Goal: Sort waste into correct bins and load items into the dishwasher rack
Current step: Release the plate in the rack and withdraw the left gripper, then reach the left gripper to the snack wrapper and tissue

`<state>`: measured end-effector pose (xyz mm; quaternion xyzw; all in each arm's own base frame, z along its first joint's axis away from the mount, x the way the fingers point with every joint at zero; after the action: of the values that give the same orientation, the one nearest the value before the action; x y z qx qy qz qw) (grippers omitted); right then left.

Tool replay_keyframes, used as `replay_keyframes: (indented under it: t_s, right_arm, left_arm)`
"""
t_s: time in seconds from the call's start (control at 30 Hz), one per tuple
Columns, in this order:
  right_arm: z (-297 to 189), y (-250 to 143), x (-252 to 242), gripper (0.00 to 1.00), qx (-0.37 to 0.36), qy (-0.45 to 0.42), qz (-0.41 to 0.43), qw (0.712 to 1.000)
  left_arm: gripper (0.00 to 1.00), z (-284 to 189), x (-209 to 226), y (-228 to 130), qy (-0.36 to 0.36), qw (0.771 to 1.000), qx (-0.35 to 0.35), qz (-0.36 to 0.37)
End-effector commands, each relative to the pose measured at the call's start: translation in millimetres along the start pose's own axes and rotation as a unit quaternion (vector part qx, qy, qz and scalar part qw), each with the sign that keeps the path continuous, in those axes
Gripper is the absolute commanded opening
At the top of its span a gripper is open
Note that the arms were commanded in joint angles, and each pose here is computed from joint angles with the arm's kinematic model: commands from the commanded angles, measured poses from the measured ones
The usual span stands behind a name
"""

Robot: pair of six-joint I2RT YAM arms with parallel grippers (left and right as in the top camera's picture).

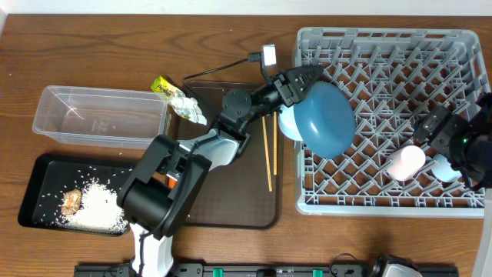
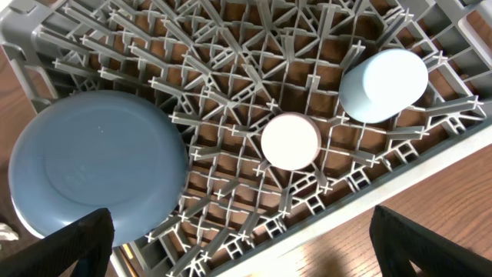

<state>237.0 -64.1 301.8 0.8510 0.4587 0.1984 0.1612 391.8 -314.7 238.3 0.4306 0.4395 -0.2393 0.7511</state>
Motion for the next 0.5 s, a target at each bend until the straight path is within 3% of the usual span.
replay_keyframes:
  t_s: [0.0,0.27,0.33,0.47]
  right_arm:
    - [-0.7,1.6,-3.7,0.99,-0.003,-0.007,-0.003,1.000]
    - [-0.7,1.7,-3.7,0.99,-0.003,-0.007,-0.003,1.000]
    - [-0.7,1.7,-3.7,0.99,-0.003,-0.007,-0.003,1.000]
    - [-0.7,1.6,-3.8,0.99,-0.003,-0.007,-0.003,1.000]
  left_arm:
    - [0.71,3.1,-34.3,8.3,-0.022,0.997,0.020,0.066]
    - [0.73,-15.9,-28.5,25.1,0.096,0.986,0.043,0.129]
    - [0.83,-25.0,-27.4,34.3,0.119,0.983,0.043,0.135]
    - [0.86,-52.3,-18.0,52.0,0.183,0.974,0.048,0.122]
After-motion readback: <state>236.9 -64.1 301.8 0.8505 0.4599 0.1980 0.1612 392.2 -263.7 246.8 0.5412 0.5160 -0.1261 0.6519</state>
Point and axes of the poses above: each gripper's point midway between its finger pads, its own z axis out along the fingers, its own x axis along the line the jaws close on, y = z × x, the point moved 4 cm from there along -z, back along the fingers, and after that the axes turned 4 degrees about -z, right-handed, at the moved point
